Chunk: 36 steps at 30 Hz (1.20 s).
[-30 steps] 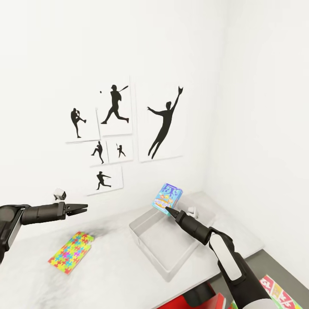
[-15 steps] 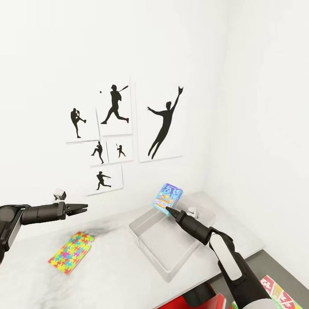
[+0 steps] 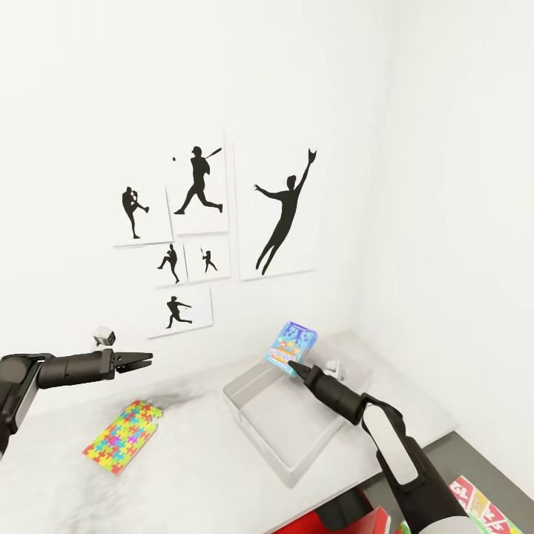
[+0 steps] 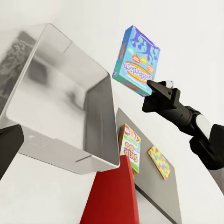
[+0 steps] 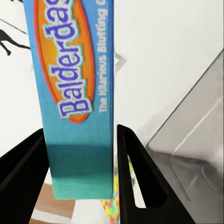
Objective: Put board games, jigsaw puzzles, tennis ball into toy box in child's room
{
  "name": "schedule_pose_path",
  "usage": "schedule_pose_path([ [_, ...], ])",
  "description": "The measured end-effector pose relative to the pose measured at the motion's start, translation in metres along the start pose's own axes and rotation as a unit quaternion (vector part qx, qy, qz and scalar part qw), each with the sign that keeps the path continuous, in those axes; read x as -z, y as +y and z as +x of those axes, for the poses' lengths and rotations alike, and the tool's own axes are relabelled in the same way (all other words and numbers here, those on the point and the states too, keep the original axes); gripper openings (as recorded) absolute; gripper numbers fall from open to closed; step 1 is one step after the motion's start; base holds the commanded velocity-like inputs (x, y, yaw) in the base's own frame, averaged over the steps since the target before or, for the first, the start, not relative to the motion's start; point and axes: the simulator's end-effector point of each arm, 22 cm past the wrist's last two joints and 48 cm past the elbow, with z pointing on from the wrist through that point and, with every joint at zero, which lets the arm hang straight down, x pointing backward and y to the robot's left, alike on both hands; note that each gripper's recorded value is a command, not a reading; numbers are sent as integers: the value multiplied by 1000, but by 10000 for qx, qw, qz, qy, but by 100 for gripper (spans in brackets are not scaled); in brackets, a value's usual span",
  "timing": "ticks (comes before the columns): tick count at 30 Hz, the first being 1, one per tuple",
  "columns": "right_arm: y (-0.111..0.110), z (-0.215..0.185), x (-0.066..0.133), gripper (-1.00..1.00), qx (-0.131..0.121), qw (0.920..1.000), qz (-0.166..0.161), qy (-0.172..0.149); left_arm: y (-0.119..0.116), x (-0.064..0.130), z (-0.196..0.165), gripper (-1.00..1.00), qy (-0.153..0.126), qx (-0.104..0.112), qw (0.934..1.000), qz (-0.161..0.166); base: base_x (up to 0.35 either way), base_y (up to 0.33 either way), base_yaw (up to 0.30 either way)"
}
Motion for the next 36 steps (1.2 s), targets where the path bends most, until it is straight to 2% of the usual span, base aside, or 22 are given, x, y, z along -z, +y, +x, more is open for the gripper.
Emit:
schedule_pose_path([
  [3, -15, 0, 0, -100, -59, 9994, 327, 28, 0, 0, 0, 100, 1, 0, 10000, 2, 0, 0, 0],
  [6, -19, -1, -4, -100, -81, 9979, 582, 254, 0, 0, 0, 100, -4, -1, 10000, 2, 0, 0, 0],
  [8, -22, -14, -8, -100, -75, 9964, 770, 334, 0, 0, 0, 100, -4, 0, 10000, 2, 0, 0, 0],
  [11, -25, -42, -11, -100, -167, 9952, 928, 280, 0, 0, 0, 100, -3, -6, 10000, 7, 0, 0, 0],
  [14, -39, -50, -15, -100, -270, 9919, 1172, 414, 0, 0, 0, 100, -2, -8, 10000, 5, 0, 0, 0],
  [18, -43, -55, -16, -100, -349, 9907, 1242, 444, 0, 0, 0, 100, 0, -9, 10000, 5, 0, 0, 0],
  [31, -56, -70, -7, -100, -569, 9893, 1326, 217, 0, 1, -1, 100, -11, -18, 10000, 2, 0, 0, 0],
  [35, -71, -62, -6, -100, -637, 9851, 1568, 304, 0, 0, 0, 100, -8, -16, 10000, 6, 0, 0, 0],
  [36, -80, -57, -6, -100, -659, 9820, 1734, 365, 0, 0, 0, 100, -6, -16, 10000, 7, 0, 0, 0],
])
